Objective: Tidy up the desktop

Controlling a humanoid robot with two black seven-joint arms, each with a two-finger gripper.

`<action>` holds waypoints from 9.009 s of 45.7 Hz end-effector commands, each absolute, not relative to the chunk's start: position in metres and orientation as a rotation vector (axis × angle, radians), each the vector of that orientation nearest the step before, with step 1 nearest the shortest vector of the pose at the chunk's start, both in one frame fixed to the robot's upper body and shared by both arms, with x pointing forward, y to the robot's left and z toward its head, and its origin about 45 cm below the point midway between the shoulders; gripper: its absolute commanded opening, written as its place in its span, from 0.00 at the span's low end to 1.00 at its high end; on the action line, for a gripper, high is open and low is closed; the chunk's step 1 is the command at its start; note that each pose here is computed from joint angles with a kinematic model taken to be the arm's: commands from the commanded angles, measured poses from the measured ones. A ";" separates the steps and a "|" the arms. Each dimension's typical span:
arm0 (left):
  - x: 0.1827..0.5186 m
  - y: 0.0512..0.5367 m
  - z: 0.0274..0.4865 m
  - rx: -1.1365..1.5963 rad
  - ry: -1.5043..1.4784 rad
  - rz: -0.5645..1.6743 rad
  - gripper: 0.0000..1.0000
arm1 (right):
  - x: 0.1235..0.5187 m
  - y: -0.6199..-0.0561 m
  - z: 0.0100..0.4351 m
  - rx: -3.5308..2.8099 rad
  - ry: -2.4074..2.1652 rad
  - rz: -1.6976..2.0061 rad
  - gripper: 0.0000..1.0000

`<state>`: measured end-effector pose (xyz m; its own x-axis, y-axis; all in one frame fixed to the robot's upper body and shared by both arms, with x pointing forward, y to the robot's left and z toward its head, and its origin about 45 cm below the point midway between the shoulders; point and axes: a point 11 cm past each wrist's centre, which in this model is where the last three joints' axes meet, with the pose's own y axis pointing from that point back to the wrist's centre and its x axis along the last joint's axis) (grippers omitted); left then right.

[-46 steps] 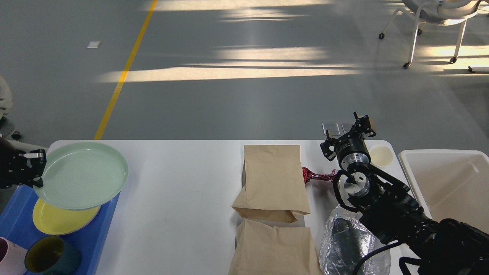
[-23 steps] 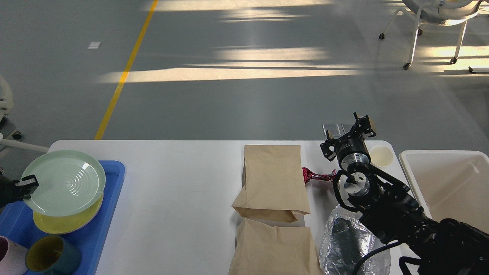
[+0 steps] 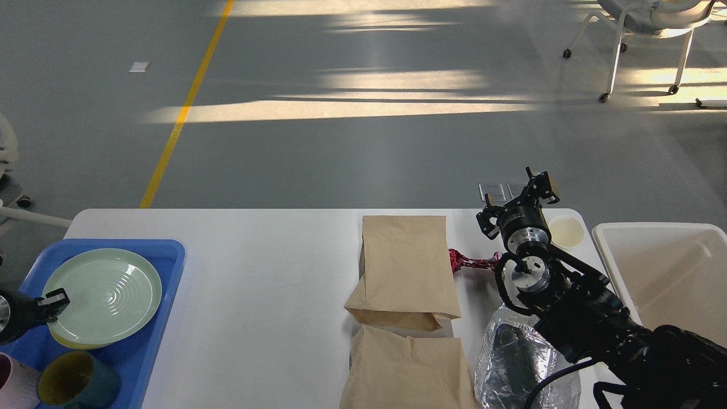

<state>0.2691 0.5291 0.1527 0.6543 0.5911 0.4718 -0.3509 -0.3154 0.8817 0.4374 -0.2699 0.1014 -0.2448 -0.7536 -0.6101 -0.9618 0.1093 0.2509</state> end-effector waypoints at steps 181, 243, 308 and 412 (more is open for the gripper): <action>0.542 0.288 0.464 0.121 -0.126 1.707 0.89 | 0.437 -0.270 0.101 -1.682 2.064 0.881 1.00; 0.544 0.333 0.382 -0.469 0.514 1.633 0.96 | 0.438 -0.270 0.102 -1.681 2.063 0.880 1.00; 0.540 0.331 0.316 -0.356 0.580 1.636 0.96 | 0.438 -0.270 0.102 -1.681 2.063 0.880 1.00; 0.455 0.331 0.151 -0.459 0.703 1.459 0.96 | 0.437 -0.270 0.101 -1.682 2.064 0.881 1.00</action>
